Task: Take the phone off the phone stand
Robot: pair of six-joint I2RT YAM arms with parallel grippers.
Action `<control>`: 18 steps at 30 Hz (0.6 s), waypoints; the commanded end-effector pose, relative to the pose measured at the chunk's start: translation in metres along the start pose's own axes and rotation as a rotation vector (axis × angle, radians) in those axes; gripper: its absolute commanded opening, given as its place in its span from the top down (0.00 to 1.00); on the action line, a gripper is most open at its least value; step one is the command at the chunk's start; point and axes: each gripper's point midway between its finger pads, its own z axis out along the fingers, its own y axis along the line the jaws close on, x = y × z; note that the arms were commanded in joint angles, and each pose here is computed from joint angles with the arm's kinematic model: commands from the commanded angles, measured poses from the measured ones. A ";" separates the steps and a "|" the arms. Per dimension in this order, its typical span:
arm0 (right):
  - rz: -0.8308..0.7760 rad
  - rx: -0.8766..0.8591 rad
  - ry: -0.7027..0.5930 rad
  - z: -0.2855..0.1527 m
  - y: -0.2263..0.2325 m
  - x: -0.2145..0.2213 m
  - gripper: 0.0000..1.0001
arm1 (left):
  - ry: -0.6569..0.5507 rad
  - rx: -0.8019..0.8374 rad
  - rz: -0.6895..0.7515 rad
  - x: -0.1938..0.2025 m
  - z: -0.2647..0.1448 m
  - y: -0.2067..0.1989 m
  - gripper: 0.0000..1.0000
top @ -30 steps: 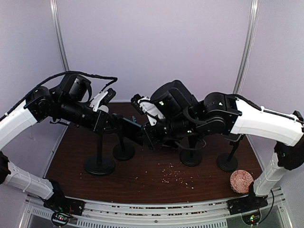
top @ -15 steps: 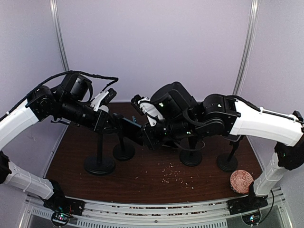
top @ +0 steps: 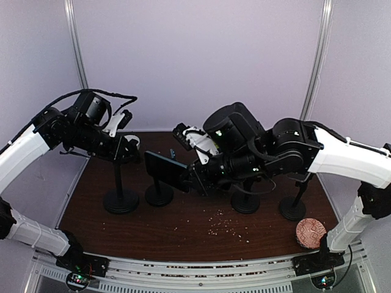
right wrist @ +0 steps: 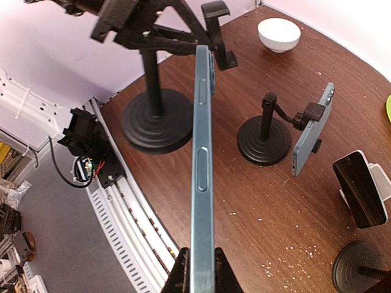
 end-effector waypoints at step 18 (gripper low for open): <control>0.005 -0.108 -0.083 -0.036 0.021 -0.020 1.00 | -0.105 -0.123 -0.018 -0.019 -0.027 0.036 1.00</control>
